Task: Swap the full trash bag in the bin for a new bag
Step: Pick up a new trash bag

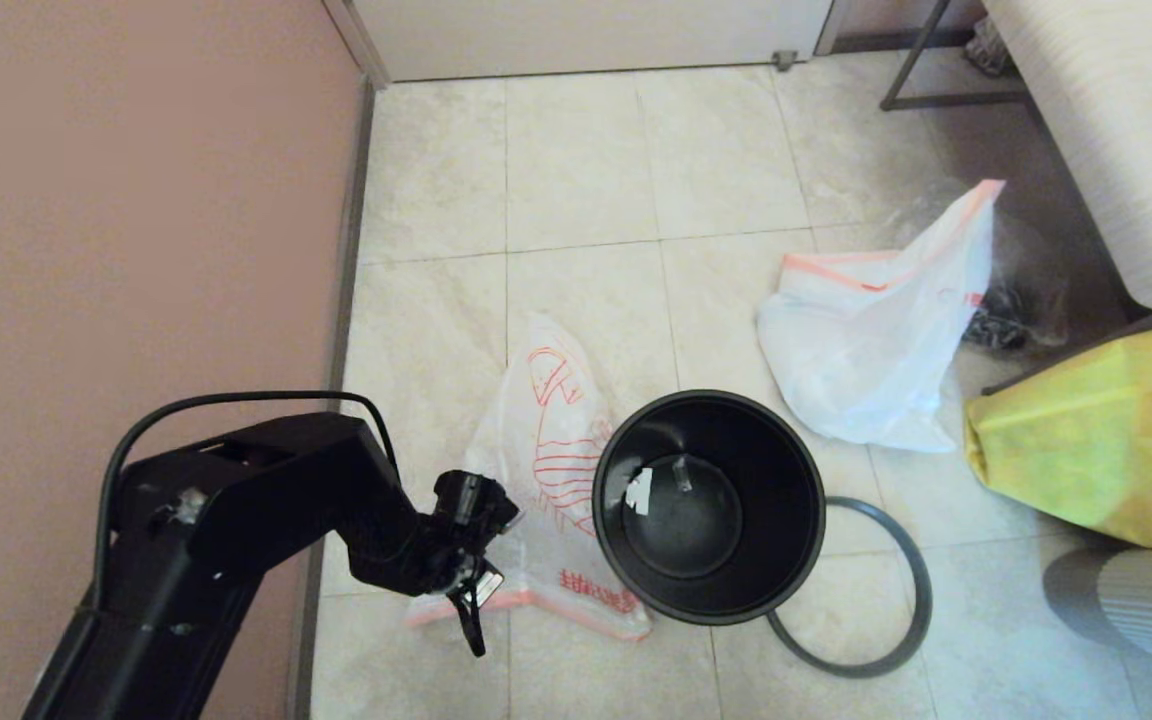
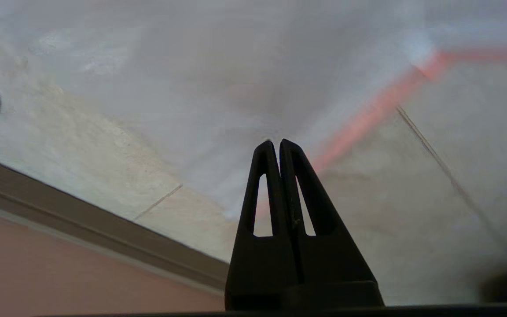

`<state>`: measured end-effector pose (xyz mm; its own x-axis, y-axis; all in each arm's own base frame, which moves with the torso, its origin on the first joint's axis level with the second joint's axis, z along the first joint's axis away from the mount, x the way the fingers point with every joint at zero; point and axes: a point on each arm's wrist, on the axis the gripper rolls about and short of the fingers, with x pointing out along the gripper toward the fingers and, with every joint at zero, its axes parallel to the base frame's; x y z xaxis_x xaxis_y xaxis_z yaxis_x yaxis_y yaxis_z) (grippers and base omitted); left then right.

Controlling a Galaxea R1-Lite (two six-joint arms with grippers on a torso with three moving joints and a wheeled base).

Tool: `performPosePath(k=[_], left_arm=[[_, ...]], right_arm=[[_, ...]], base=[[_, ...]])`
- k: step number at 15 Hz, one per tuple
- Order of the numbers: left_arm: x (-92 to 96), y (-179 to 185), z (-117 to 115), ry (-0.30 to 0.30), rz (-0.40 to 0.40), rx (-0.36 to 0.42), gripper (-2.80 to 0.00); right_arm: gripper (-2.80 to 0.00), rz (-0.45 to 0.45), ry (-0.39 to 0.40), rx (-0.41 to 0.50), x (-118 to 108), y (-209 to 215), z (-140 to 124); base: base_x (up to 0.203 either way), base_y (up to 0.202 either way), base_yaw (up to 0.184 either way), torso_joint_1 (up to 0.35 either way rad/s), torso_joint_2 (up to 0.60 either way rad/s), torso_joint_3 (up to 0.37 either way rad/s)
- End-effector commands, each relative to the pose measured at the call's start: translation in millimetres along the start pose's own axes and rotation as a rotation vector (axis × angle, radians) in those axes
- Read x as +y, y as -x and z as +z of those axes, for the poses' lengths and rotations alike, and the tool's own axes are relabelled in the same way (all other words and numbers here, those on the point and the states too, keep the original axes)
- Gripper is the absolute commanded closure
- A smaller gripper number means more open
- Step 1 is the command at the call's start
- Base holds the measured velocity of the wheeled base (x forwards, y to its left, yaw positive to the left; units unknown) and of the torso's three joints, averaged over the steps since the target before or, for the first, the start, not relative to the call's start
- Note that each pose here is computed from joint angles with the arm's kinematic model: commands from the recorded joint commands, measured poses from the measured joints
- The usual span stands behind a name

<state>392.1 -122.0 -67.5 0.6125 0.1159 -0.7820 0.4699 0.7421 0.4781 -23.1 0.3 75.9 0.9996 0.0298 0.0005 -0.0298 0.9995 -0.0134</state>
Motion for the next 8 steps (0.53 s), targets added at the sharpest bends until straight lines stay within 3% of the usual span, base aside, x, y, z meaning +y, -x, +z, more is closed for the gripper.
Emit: performPosePath(k=[1, 2, 3, 5, 6, 8], left_arm=[[3.6, 4, -1, 0.051, -0.048, -0.023, 0.00], [3.5, 7, -2, 0.065, -0.076, -0.038, 0.00], [4.0, 11, 3, 0.088, -0.091, -0.076, -2.80], [-4.6, 11, 10, 0.143, -0.100, -0.110, -2.80], [-5.8, 6, 11, 0.157, -0.066, -0.117, -2.80], [-0.8, 8, 16, 0.244, -0.013, -0.192, -2.80]], right_arm=[[0.00, 0.001, 0.000, 0.000, 0, 0, 0], [0.00, 0.001, 0.000, 0.000, 0, 0, 0], [0.00, 0.001, 0.000, -0.001, 0, 0, 0], [0.00, 0.001, 0.000, 0.000, 0, 0, 0], [0.00, 0.001, 0.000, 0.000, 0, 0, 0], [0.00, 0.001, 0.000, 0.000, 0, 0, 0]], base=[[0.000, 0.000, 0.000, 0.000, 0.00, 0.000], [0.000, 0.000, 0.000, 0.000, 0.00, 0.000], [0.000, 0.000, 0.000, 0.000, 0.00, 0.000], [0.000, 0.000, 0.000, 0.000, 0.00, 0.000], [0.000, 0.000, 0.000, 0.000, 0.00, 0.000], [0.000, 0.000, 0.000, 0.000, 0.00, 0.000]])
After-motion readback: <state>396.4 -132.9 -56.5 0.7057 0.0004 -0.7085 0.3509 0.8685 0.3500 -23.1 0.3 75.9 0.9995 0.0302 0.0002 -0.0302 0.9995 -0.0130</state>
